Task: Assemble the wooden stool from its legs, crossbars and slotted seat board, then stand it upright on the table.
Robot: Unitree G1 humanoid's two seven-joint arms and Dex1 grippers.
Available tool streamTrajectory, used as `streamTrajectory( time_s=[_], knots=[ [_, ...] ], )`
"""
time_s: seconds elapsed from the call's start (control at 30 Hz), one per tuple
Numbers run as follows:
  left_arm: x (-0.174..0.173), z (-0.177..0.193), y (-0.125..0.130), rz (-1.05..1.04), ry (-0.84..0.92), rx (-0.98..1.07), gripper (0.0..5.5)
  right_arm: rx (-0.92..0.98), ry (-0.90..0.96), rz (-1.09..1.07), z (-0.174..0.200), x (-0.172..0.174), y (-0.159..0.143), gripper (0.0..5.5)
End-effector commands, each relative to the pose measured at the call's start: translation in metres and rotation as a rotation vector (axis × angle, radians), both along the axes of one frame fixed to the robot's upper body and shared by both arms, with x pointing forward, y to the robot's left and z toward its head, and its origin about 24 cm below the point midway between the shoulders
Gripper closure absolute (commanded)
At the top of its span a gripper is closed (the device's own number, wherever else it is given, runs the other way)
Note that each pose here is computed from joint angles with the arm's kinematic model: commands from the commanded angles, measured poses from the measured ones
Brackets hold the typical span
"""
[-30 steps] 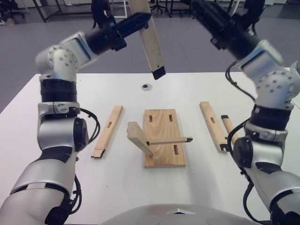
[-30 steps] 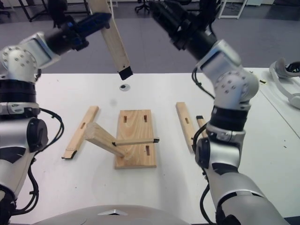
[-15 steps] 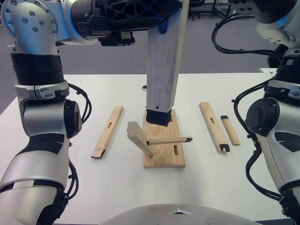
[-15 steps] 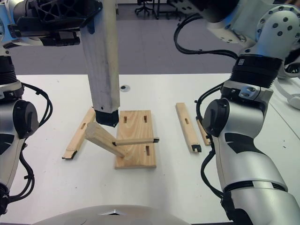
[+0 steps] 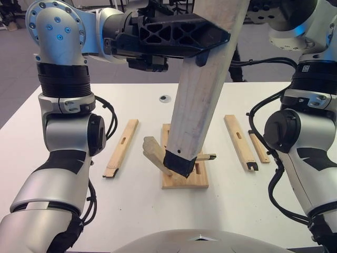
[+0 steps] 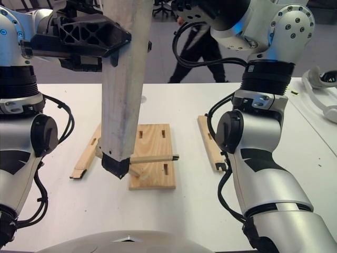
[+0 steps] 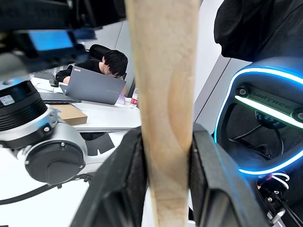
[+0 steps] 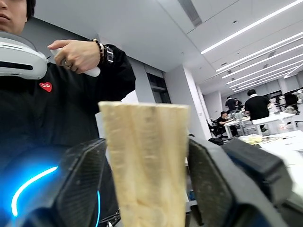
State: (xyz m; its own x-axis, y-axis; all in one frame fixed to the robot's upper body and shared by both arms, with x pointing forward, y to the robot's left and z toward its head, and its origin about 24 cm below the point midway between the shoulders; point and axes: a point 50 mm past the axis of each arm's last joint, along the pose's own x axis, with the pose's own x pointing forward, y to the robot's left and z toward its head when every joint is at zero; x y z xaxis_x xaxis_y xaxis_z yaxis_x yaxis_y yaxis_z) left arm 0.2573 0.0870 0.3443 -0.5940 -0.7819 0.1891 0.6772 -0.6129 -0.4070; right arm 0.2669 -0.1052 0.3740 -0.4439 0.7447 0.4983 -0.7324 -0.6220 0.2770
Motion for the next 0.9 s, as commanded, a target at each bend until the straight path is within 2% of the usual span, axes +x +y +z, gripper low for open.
streamTrajectory(
  time_s=[0.03, 0.3, 0.33, 0.37, 0.47, 0.57, 0.77, 0.9],
  knots=[
    [-0.001, 0.003, 0.001, -0.003, 0.004, 0.002, 4.49, -0.032, -0.022, 0.051, -0.002, -0.009, 0.002, 3.21],
    [0.003, -0.001, 0.001, 0.026, 0.024, -0.005, 4.49, -0.021, -0.027, 0.032, 0.001, -0.012, 0.005, 3.32],
    [0.006, -0.001, -0.001, 0.053, 0.039, -0.003, 4.12, -0.017, -0.026, 0.019, 0.002, -0.011, 0.005, 3.32],
    [0.009, 0.000, -0.001, 0.067, 0.051, -0.007, 4.01, -0.007, -0.026, -0.009, 0.004, -0.010, 0.006, 3.32],
    [0.022, 0.001, 0.004, 0.195, 0.028, -0.047, 3.36, 0.069, -0.055, -0.168, 0.016, -0.003, 0.000, 3.33],
    [0.036, 0.000, 0.030, 0.360, -0.023, -0.077, 3.31, 0.081, -0.084, -0.277, 0.023, 0.001, -0.013, 3.33],
    [0.068, -0.011, 0.083, 0.704, -0.123, -0.076, 3.31, -0.137, -0.161, -0.722, -0.006, 0.038, -0.033, 3.34],
    [0.072, -0.026, 0.078, 0.789, -0.263, -0.041, 3.31, -0.147, -0.075, -0.935, -0.020, 0.075, -0.044, 3.34]
  ],
)
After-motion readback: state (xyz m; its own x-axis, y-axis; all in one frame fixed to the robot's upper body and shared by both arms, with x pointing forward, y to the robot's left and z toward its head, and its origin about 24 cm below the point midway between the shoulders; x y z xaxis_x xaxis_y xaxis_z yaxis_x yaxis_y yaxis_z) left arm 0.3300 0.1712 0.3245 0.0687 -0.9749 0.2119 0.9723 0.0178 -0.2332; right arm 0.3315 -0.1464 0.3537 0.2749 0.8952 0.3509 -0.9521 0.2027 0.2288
